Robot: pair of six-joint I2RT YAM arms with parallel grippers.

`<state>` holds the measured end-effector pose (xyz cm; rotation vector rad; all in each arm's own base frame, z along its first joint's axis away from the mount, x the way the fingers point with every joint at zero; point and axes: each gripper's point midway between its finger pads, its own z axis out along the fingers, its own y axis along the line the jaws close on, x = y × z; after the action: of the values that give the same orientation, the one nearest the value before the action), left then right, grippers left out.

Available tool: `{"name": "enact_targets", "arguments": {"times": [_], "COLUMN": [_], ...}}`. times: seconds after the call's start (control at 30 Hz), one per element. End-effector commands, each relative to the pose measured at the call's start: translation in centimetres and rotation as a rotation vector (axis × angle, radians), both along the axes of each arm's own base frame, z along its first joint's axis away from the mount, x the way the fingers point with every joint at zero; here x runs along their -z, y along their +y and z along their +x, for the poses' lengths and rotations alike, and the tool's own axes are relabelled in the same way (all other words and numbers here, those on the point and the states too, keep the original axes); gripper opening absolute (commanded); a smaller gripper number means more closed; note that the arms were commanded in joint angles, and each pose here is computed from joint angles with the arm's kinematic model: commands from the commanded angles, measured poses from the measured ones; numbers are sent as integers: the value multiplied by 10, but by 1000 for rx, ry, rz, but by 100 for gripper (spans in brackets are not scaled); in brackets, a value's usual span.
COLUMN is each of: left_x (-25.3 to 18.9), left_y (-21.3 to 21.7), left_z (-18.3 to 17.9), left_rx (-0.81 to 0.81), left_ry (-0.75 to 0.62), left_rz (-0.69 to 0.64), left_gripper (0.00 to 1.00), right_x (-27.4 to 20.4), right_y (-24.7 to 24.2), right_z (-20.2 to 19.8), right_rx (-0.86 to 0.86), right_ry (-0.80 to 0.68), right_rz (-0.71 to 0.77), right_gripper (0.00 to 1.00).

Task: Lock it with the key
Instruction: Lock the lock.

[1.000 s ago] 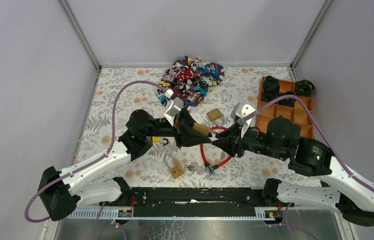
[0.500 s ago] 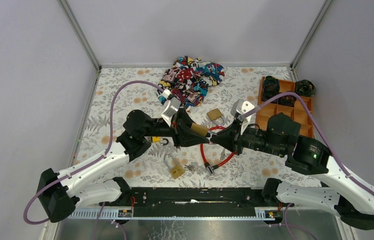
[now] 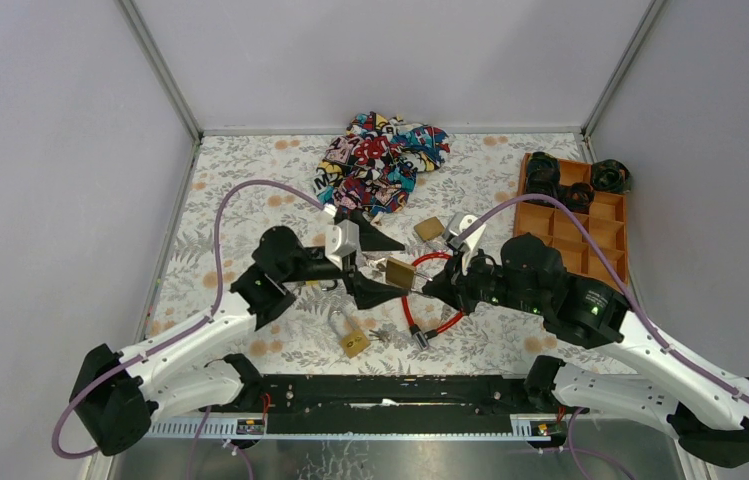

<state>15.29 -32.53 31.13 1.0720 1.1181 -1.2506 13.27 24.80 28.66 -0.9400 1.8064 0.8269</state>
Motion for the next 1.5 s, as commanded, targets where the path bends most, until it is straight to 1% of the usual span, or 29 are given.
{"name": "enact_targets", "arguments": {"times": [0.0,0.03,0.07,0.17,0.23,0.4,0.43,0.53,0.57,0.6,0.67,0.77,0.8,0.87,0.97,1.03,1.07,1.17,1.27,1.33,1.47], "left_x": [54,63,78,88,82,67,64,58,57,56,59,56,54,52,49,49,50,58,75,92,121], "left_y": [25,32,40,53,53,51,51,52,51,49,41,34,33,31,30,30,30,34,42,52,85], "left_z": [22,22,24,22,19,7,3,-6,-7,-7,-7,-2,0,1,-1,-4,-4,-4,4,17,45], "left_rx": [8,34,41,81,98,162,180,213,210,204,170,133,131,129,142,157,158,150,101,52,-42], "left_ry": [-53,-57,-33,-46,-51,-51,-49,-34,-12,5,21,37,46,52,39,39,37,14,-44,-101,-171], "left_rz": [186,225,281,334,322,270,265,257,256,257,271,255,248,238,228,230,233,268,342,405,518], "left_gripper": [98,98,98,98,94,71,70,72,71,64,55,52,49,41,24,3,0,0,0,0,0], "right_x": [-33,-32,-31,-30,-27,-27,-27,-26,-27,-28,-30,-29,-29,-29,-29,-29,-29,-33,-37,-35,-36], "right_y": [-1,0,1,8,10,11,11,9,10,10,11,11,11,12,11,11,10,5,-4,-10,-22], "right_z": [5,3,0,-11,-12,-9,-8,-7,-8,-8,-8,-8,-8,-9,-10,-10,-9,-9,-7,-6,-5], "right_rx": [32,16,-4,-89,-102,-104,-101,-93,-95,-94,-97,-98,-97,-102,-101,-98,-95,-80,-54,-32,8], "right_ry": [-53,-46,-41,-19,-14,-25,-25,-24,-25,-26,-27,-24,-22,-18,-16,-18,-19,-36,-57,-59,-68], "right_rz": [102,96,88,64,41,28,22,15,21,25,32,29,30,32,35,37,36,42,30,13,-1], "right_gripper": [0,0,0,0,0,0,0,0,0,0,0,0,0,0,0,0,0,0,0,0,0]}}
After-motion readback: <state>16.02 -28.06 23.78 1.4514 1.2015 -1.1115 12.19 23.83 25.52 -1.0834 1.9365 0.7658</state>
